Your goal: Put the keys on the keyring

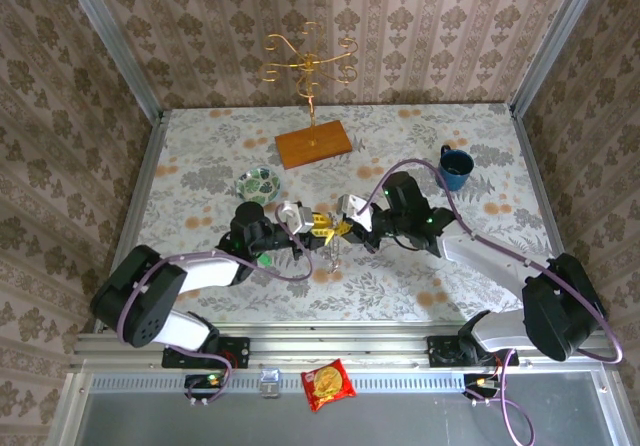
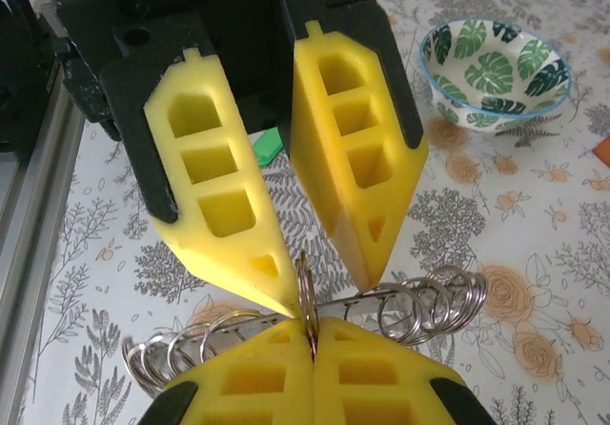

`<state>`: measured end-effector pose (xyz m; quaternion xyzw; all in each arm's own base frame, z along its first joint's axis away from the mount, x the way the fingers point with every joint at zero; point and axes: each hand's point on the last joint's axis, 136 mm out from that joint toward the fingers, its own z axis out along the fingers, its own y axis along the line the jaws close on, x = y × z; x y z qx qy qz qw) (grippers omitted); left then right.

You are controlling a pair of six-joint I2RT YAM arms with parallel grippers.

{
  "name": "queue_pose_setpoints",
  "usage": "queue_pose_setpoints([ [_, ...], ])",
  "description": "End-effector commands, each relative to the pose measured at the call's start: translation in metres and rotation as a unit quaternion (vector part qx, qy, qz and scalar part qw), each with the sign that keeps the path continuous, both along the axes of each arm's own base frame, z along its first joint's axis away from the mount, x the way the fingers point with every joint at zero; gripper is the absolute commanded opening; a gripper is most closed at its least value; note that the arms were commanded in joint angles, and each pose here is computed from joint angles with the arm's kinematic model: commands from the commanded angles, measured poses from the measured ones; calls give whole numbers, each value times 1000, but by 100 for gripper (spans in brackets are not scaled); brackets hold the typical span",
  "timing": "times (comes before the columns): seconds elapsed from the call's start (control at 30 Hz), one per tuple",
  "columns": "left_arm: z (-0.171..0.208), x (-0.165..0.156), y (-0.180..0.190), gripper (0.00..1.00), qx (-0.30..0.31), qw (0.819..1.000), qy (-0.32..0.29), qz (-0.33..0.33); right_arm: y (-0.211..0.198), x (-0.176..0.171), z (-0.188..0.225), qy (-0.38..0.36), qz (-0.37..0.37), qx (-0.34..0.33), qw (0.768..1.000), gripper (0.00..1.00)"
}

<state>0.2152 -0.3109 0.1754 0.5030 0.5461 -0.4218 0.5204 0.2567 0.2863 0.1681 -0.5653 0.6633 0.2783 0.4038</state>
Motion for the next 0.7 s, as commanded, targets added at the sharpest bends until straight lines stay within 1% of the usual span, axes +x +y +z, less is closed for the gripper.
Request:
queue_pose_setpoints([
  [0.0, -10, -1, -3, 22, 60, 998, -21, -5, 11, -7, 14, -19, 41, -16, 999, 0],
  [0.1, -13, -4, -4, 18, 83, 996, -33, -14, 15, -9, 13, -23, 52, -38, 998, 0],
  [0.17, -17, -6, -5, 17, 102, 994, -33, -22, 17, -7, 18, -31, 51, -40, 997, 0],
  [0.23, -22, -8, -4, 12, 120, 992, -35, -31, 19, -6, 24, -37, 50, -38, 997, 0],
  [0.3, -23, -9, -3, 2, 131, 990, -38, -34, 19, -3, 27, -35, 43, -36, 998, 0],
  [0.33, -23, -9, -3, 0, 132, 990, -40, -34, 17, -1, 28, -35, 36, -36, 998, 0],
  [0.37, -23, -9, -2, 0, 130, 990, -42, -33, 14, 0, 28, -33, 27, -35, 998, 6],
  [0.4, -21, -10, -2, 0, 127, 990, -45, -32, 11, 2, 27, -30, 16, -33, 999, 16],
  [0.47, -18, -11, -1, 0, 116, 992, -50, -29, 2, 3, 18, -17, -1, -34, 999, 25],
  [0.53, -14, -11, -2, 0, 100, 993, -53, -27, -3, 1, 9, -4, -13, -33, 999, 27],
  [0.67, -10, -13, -3, 0, 80, 995, -56, -28, -5, -2, -1, 13, -28, -23, 999, 25],
])
